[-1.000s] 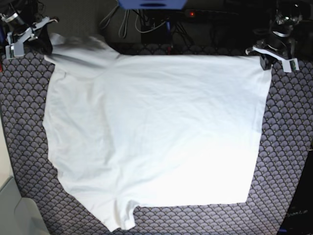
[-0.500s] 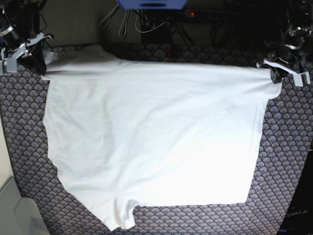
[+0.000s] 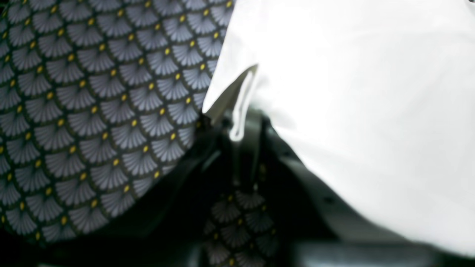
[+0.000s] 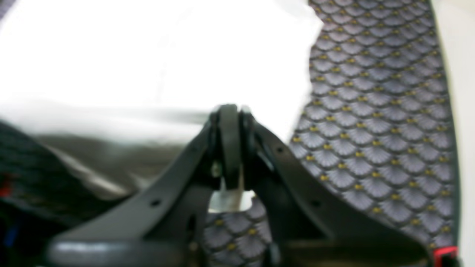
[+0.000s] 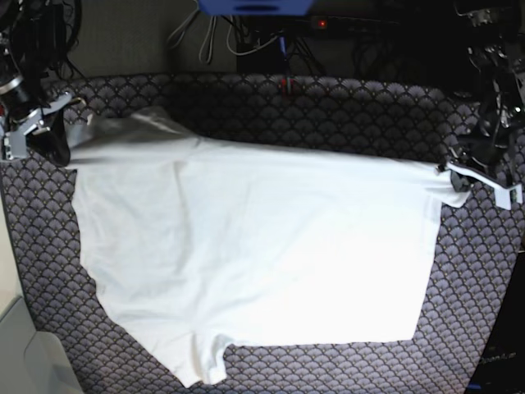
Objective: Fold the T-shirt properly
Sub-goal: 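Lift both grippers and pull the shirt's shoulder edge taut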
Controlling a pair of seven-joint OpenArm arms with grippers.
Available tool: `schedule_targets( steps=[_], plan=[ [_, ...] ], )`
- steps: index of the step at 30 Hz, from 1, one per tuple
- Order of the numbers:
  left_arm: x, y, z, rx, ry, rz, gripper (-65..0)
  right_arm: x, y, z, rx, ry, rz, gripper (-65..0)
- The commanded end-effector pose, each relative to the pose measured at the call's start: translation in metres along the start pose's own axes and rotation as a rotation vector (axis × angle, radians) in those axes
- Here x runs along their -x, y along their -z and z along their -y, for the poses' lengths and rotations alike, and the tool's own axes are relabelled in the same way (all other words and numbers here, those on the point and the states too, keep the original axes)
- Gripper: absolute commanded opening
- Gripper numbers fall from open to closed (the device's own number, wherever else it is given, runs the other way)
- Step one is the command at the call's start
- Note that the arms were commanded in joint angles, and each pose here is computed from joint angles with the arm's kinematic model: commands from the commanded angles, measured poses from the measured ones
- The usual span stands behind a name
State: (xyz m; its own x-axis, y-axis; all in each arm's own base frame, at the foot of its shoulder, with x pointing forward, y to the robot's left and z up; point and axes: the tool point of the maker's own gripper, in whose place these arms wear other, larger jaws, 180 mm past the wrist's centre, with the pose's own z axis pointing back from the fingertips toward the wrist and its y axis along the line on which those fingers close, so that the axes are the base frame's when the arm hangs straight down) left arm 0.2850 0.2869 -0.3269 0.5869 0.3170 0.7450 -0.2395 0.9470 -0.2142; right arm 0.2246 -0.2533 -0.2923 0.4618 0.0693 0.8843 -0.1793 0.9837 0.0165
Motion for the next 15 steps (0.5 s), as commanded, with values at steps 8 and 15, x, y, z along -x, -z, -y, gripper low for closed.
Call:
schedule_targets(
  steps=[8, 15],
  plan=[
    [-0.025, 0.000, -0.003, -0.025, 0.034, 0.061, -64.6, -0.020, 0.039, -0.003, 0.059, -0.127, 0.013, -65.0],
    [-0.006, 0.025, -0.012, -0.127, 0.171, -0.021, -64.6, -0.013, 0.063, 0.014, 0.102, -0.144, -0.043, -65.0]
  ],
)
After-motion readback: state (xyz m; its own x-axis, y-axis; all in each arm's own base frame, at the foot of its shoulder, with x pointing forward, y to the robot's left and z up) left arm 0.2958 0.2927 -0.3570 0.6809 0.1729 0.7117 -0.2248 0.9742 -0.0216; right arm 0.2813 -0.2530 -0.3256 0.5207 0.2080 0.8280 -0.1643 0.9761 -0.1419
